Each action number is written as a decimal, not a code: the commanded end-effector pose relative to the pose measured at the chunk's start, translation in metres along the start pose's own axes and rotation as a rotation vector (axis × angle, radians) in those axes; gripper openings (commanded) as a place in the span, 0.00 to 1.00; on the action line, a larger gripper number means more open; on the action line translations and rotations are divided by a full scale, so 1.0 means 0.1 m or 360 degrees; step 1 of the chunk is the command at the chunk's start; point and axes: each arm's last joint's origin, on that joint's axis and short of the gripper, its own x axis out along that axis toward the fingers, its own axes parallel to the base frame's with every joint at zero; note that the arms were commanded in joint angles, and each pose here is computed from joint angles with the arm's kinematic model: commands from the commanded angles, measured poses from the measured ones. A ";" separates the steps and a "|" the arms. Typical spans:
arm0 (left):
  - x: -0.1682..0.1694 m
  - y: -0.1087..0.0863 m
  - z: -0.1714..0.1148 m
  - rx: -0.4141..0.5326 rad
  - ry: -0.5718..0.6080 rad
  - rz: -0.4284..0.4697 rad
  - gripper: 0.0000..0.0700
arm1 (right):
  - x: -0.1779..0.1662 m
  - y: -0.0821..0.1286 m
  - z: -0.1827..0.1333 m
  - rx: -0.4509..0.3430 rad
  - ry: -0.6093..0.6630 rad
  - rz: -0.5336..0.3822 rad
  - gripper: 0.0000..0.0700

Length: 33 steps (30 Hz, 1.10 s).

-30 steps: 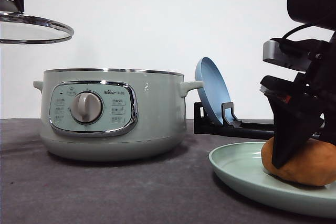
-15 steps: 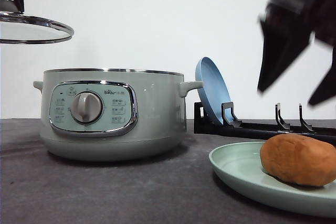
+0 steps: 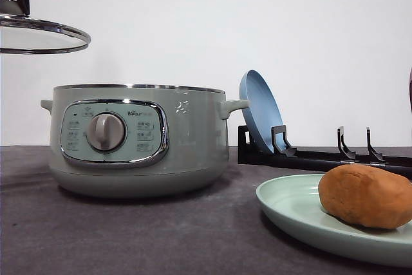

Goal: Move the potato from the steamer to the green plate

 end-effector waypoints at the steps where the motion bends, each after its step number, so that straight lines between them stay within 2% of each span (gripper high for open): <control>1: -0.15 -0.04 0.05 0.0023 -0.0132 -0.0008 0.00 | -0.10 0.02 0.01 0.0009 -0.0028 0.0019 0.80; 8: -0.14 -0.18 0.04 0.0073 -0.0112 -0.0047 0.00 | -0.40 0.02 -0.11 -0.0003 -0.0152 0.0044 0.80; 18: -0.12 -0.54 0.01 0.0200 -0.0074 -0.0142 0.00 | -0.46 0.02 -0.15 0.0000 -0.0183 0.0060 0.80; 24: -0.13 -0.85 -0.03 0.0309 -0.0066 -0.0224 0.00 | -0.46 0.02 -0.15 0.0000 -0.0184 0.0058 0.80; 33: -0.17 -1.42 -0.15 0.0523 -0.0064 -0.0375 0.00 | -0.46 0.02 -0.15 -0.0001 -0.0185 0.0055 0.80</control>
